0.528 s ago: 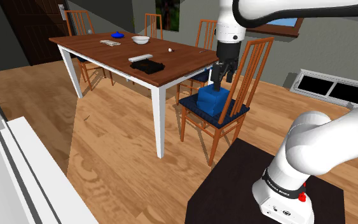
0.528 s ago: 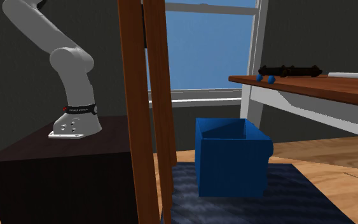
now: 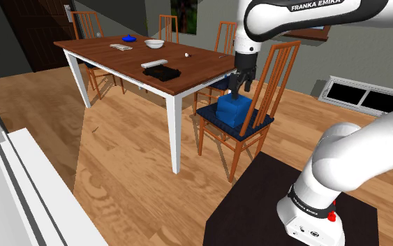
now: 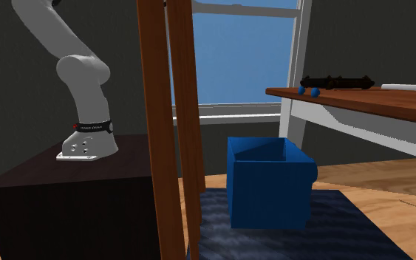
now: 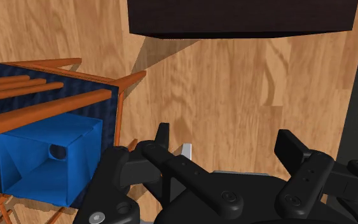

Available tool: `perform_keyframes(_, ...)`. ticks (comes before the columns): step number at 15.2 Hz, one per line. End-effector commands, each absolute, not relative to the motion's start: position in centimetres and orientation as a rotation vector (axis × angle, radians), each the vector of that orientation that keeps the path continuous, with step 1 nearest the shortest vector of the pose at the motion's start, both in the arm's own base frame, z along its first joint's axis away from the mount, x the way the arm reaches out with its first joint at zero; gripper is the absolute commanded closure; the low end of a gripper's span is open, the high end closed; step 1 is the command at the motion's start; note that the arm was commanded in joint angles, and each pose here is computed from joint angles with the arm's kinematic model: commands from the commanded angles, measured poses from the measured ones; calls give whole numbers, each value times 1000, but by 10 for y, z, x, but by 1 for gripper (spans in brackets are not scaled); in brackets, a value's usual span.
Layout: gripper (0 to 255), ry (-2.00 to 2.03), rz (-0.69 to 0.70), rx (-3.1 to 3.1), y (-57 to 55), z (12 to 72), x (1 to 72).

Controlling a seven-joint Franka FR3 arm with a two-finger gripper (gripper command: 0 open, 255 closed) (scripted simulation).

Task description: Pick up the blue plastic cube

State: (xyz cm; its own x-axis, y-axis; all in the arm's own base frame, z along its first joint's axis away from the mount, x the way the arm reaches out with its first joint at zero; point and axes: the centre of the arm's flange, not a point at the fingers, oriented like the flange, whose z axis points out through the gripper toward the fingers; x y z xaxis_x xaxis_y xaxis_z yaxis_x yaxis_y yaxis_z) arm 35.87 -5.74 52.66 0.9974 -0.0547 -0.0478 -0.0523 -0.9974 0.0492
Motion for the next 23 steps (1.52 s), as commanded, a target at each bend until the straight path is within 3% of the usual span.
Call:
perform_keyframes(1, 0, -91, -73, 3095, -78, 513, 373)
perform_keyframes(23, 0, -187, -59, 3135, -301, 377, 509)
